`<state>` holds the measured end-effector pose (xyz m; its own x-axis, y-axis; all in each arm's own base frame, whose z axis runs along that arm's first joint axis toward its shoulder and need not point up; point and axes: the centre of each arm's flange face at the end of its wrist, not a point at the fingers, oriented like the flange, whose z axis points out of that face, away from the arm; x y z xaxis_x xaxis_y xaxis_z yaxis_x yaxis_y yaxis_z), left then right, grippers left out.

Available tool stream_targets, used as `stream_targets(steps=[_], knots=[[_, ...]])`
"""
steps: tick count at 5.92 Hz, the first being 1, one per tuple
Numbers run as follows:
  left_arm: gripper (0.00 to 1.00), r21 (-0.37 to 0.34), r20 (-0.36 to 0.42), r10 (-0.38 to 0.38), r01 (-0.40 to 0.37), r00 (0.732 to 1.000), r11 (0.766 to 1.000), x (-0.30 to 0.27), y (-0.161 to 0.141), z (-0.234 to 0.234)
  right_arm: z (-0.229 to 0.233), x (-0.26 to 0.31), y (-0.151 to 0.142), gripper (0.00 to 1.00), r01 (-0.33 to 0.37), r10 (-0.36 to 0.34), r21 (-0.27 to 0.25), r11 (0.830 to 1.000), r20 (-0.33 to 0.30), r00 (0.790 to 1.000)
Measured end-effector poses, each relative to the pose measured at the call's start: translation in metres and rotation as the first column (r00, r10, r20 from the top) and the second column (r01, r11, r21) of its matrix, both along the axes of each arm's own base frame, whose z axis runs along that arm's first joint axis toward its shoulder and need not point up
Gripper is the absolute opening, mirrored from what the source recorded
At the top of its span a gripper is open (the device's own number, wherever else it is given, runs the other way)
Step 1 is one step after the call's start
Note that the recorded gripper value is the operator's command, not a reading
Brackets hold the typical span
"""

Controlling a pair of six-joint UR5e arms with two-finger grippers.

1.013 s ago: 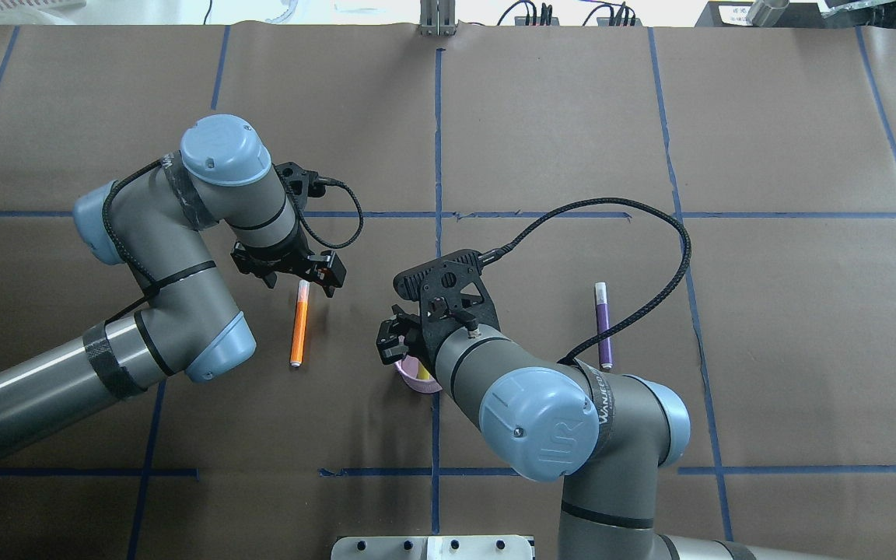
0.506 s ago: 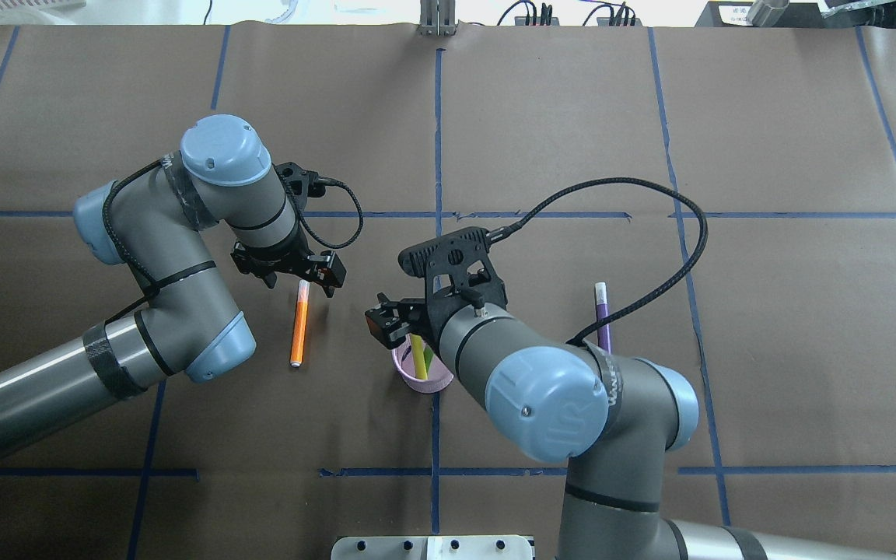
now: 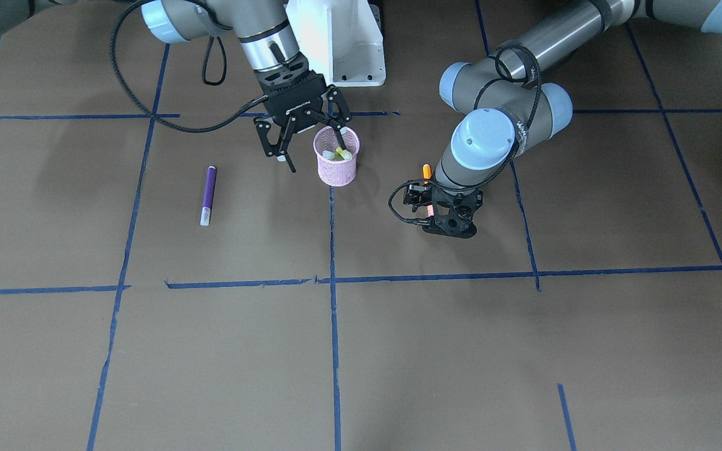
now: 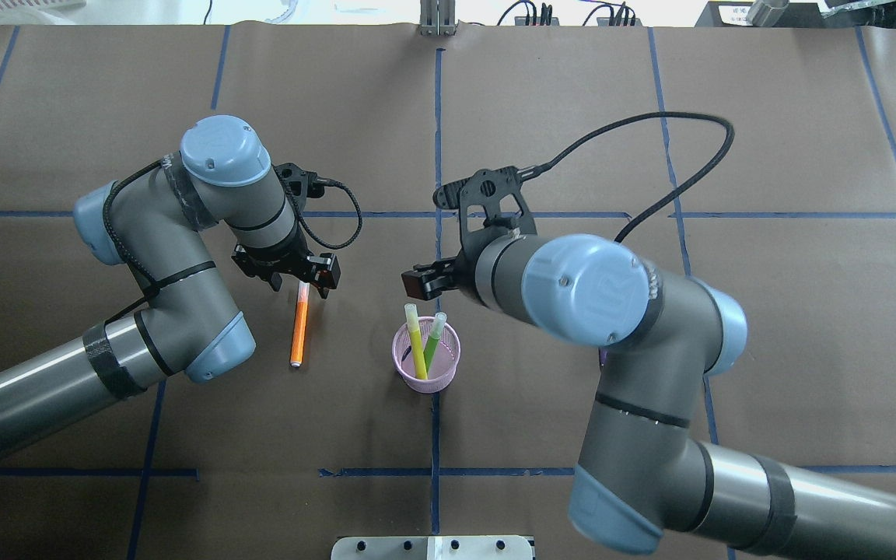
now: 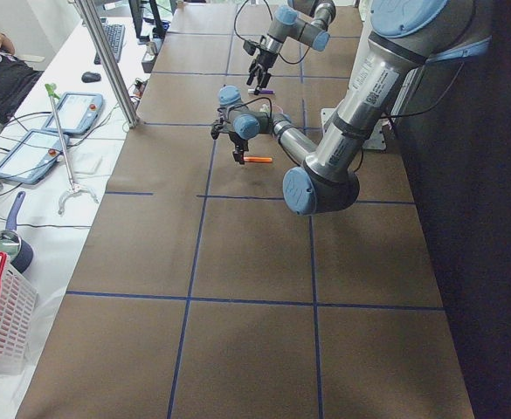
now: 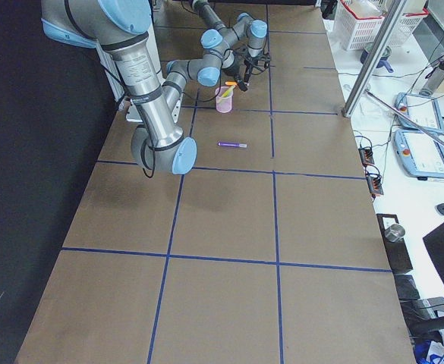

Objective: Collect pens into pen holder
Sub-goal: 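Grasp the orange marker with the left gripper while the right gripper withdraws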

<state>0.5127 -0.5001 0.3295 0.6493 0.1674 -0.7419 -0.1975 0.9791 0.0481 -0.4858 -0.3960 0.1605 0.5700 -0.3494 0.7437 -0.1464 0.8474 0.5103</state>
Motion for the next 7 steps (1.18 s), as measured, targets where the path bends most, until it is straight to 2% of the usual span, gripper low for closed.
stream_targets(steps=[1,2,3,4,5,7], knots=[[0.65,-0.004,0.005,0.0,0.0,1.0,1.0,0.001,0.0,0.004,0.005,0.022,-0.021,1.0,0.022,-0.023,-0.05,0.998,-0.012,1.0],[0.49,-0.006,0.007,0.0,0.0,1.0,1.0,0.001,0.0,0.005,0.007,0.036,-0.033,1.0,0.027,-0.028,-0.074,0.997,-0.013,1.0],[0.31,-0.006,0.007,0.0,0.0,1.0,1.0,0.001,0.0,0.004,0.007,0.043,-0.04,1.0,0.026,-0.027,-0.084,0.996,-0.01,1.0],[0.08,-0.005,0.006,-0.001,0.001,1.0,1.0,0.001,-0.001,0.004,0.007,0.049,-0.045,1.0,0.027,-0.028,-0.091,0.996,-0.007,1.0],[0.02,-0.004,0.005,-0.001,0.001,1.0,1.0,0.001,-0.001,0.003,0.008,0.055,-0.05,1.0,0.029,-0.03,-0.1,0.995,-0.002,1.0],[0.0,-0.001,0.001,-0.005,0.005,1.0,1.0,-0.002,-0.003,0.0,0.01,0.071,-0.063,1.0,0.034,-0.034,-0.12,0.992,0.002,0.999]])
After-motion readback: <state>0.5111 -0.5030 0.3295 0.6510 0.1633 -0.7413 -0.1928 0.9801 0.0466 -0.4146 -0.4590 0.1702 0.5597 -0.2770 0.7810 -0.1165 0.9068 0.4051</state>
